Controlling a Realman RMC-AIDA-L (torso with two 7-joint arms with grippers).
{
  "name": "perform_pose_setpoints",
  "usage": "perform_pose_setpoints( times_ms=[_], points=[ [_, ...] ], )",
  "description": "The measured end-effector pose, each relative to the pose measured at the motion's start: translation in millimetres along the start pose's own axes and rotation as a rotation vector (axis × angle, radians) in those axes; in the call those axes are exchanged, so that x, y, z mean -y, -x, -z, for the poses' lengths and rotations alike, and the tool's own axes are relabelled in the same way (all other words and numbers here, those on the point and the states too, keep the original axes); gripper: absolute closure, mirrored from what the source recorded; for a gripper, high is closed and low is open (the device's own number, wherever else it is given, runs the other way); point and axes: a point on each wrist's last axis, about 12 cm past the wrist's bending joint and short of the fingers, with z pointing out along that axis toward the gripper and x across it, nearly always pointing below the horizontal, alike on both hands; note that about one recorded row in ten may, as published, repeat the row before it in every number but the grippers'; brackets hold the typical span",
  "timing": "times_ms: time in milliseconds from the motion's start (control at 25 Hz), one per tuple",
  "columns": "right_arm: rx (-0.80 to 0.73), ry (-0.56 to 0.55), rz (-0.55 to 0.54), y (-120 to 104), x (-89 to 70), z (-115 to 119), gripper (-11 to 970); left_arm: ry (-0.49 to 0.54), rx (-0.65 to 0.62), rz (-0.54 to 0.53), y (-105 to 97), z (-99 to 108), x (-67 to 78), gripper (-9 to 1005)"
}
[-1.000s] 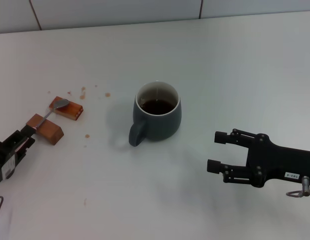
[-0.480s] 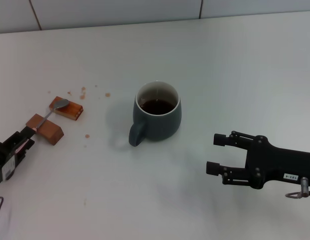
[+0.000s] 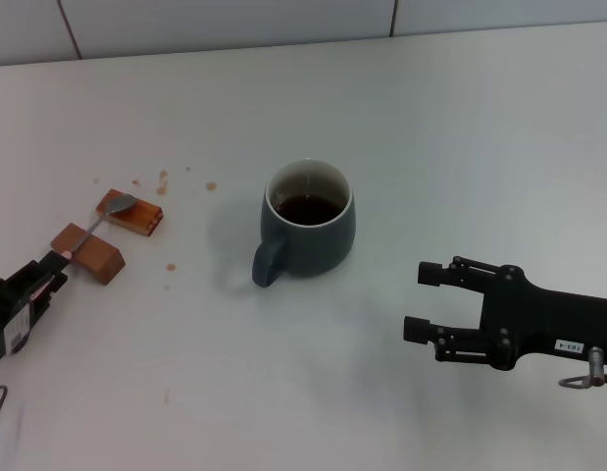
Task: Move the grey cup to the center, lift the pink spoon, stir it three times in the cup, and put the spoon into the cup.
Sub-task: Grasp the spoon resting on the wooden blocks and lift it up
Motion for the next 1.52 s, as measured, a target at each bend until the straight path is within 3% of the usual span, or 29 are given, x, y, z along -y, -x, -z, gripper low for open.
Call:
perform_pose_setpoints(
  times_ms=[1520],
  points=[
    [-0.003, -0.002, -0.001, -0.2, 0.3, -0.2, 128, -0.01, -0.024, 0.001, -3.6, -2.7, 1.8, 849]
  ],
)
